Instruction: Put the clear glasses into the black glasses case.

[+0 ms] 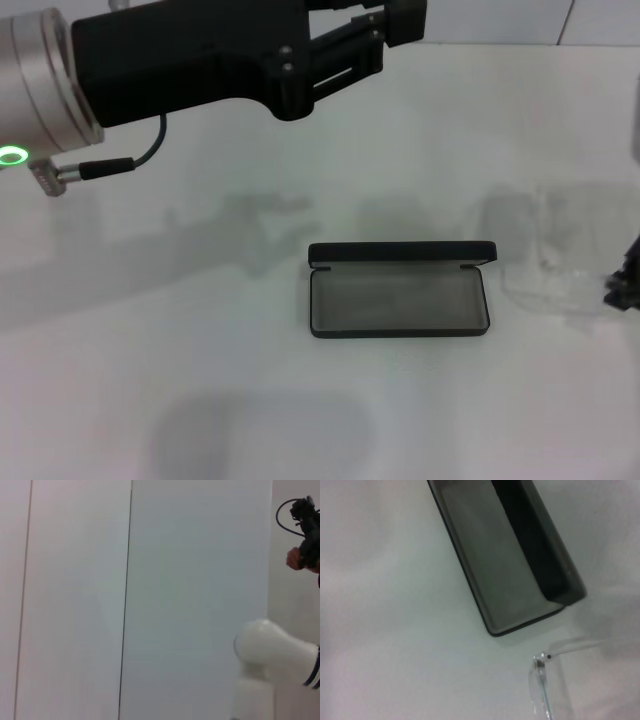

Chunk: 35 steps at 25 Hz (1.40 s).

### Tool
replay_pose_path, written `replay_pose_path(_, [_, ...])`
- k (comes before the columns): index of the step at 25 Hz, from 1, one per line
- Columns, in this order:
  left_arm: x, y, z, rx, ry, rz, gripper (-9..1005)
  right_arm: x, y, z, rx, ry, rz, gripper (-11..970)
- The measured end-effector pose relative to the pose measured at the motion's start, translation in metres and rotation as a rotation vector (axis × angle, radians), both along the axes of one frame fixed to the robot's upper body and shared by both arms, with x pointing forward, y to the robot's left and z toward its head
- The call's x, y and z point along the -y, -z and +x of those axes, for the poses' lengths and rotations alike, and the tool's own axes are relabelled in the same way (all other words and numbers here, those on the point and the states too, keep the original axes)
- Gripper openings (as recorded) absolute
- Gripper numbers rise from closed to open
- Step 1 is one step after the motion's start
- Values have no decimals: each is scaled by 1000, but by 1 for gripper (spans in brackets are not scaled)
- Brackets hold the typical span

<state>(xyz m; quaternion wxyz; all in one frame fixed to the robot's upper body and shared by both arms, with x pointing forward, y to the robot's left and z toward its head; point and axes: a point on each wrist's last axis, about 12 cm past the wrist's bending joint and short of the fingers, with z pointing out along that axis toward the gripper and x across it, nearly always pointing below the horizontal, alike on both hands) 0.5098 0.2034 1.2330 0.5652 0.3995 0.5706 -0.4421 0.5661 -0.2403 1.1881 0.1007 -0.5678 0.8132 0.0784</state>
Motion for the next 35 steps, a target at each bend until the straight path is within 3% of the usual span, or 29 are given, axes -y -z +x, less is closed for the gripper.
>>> replay_pose_path(4, [-1,-1,-1,4,6,-1,279,13,-26,-11,44,41,58,118])
replay_pose_path(9, [-8,-6,-4,15,19,-29,275,34,-69,-27,188,87,187,119])
replay_pose_path(14, [-15,-11,-6,31,37,-68,271,44,-91,-53,337,-60,456,119])
replay_pose_path(19, [-16,-18,-10,52,80,-107,267,46,-87,-71,453,-312,793,118])
replay_pose_path(22, [-16,-20,-12,64,98,-125,265,44,-69,-72,503,-462,1045,118])
replay_pose_path(29, [-15,-19,-15,102,137,-168,260,25,-42,-51,444,-515,1225,118])
replay_pose_path(35, [-14,-15,-12,135,189,-224,255,14,-34,-36,397,-508,1292,117])
